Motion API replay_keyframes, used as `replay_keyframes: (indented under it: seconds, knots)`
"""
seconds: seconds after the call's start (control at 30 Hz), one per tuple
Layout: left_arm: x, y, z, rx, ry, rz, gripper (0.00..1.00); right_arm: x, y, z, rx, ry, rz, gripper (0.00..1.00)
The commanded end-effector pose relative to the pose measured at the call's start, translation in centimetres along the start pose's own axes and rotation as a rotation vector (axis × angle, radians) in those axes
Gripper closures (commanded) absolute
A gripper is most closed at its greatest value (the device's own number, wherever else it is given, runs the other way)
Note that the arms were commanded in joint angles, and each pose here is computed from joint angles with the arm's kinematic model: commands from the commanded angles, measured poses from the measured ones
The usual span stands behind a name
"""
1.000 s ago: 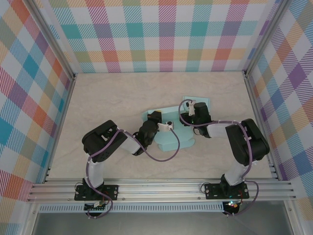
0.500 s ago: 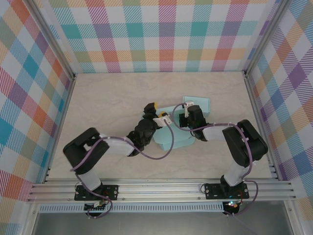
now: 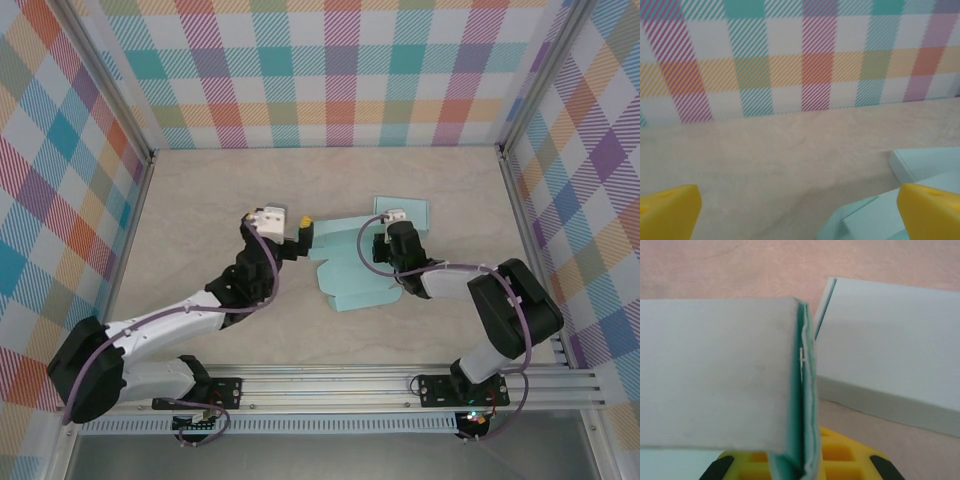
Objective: Fold the paper box
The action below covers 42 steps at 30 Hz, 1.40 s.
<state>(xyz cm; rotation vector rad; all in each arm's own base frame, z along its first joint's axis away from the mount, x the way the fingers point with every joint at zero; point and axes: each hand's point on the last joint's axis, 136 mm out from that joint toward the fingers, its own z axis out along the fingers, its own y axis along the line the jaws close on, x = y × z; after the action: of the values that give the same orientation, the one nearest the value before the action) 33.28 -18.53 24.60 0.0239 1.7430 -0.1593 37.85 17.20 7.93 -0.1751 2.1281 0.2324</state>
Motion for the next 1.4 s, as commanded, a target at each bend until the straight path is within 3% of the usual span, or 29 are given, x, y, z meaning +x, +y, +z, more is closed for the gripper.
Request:
replay_keyframes:
  seconds: [0.0, 0.2, 0.53, 1.07, 1.37]
  knots:
    - [2.6, 4.0, -0.3, -0.148, 0.156, -0.33, 0.0, -0.6, 0.3, -0.6, -0.009, -0.031, 0.057, 1.0]
    - [3.7, 1.6, 0.4, -0.036, 0.297, -0.318, 0.0, -0.3, 0.4, -0.9, -0.024, -0.028, 0.091, 1.0]
    - [6.4, -0.7, 2.7, -0.013, 0.409, -0.291, 0.0, -0.2, 0.4, -1.5, -0.029, -0.022, 0.093, 1.0]
    - [9.9, -4.3, 5.5, 0.077, 0.495, -0.301, 0.0, -0.3, 1.1, -1.7, -0.065, -0.009, 0.108, 1.0]
    - [10.7, -7.1, 6.7, 0.155, 0.457, -0.389, 0.0, -0.1, 2.3, -1.9, -0.07, 0.019, 0.118, 1.0]
